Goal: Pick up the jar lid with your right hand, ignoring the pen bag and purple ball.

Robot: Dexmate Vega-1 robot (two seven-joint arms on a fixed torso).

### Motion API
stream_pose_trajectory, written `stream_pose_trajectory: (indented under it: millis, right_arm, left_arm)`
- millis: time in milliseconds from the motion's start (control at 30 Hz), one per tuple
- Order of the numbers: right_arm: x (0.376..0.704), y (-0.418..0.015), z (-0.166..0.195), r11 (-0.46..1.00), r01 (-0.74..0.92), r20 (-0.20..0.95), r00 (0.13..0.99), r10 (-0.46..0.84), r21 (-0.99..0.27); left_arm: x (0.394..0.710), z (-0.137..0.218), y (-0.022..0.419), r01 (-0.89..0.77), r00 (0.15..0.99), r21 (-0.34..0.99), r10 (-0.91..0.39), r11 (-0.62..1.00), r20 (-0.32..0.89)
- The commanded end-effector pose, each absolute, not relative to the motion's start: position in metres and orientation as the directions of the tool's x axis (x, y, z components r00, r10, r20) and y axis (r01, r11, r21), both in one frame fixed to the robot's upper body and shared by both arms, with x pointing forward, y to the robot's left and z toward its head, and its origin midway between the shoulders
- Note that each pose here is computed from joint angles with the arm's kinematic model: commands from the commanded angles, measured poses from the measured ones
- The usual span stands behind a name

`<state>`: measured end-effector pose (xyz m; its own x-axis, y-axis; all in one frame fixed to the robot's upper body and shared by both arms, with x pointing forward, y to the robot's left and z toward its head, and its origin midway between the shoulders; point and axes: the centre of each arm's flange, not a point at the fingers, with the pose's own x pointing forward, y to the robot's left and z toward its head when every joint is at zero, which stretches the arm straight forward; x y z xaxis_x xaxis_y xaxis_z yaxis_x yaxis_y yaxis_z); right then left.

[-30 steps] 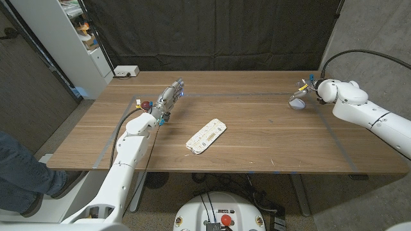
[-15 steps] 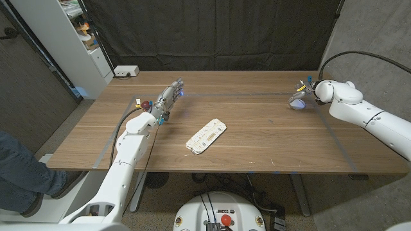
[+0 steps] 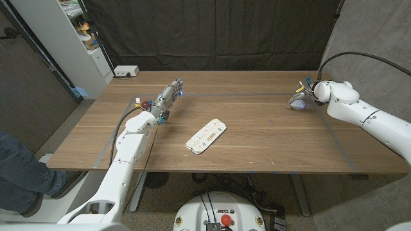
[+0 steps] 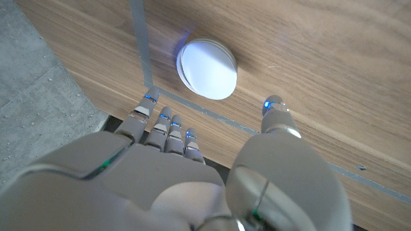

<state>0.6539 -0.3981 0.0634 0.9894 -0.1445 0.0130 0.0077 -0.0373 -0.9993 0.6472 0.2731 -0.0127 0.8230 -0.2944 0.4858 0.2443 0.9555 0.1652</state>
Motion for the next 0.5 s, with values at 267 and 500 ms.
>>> stream_pose_trajectory:
  millis: [267, 500]
  right_arm:
    - [0.6613, -0.3985, 0.0546, -0.042, -0.007, -0.001, 0.988, -0.155, -0.999]
    - [0.6628, -0.4005, 0.0529, -0.040, -0.012, -0.005, 0.987, -0.162, -0.999]
  left_arm:
    - [0.6500, -0.0153, 0.2746, 0.245, 0.826, 0.159, -0.292, 0.956, 0.482]
    - [0.6490, -0.0154, 0.2734, 0.245, 0.827, 0.163, -0.294, 0.956, 0.480]
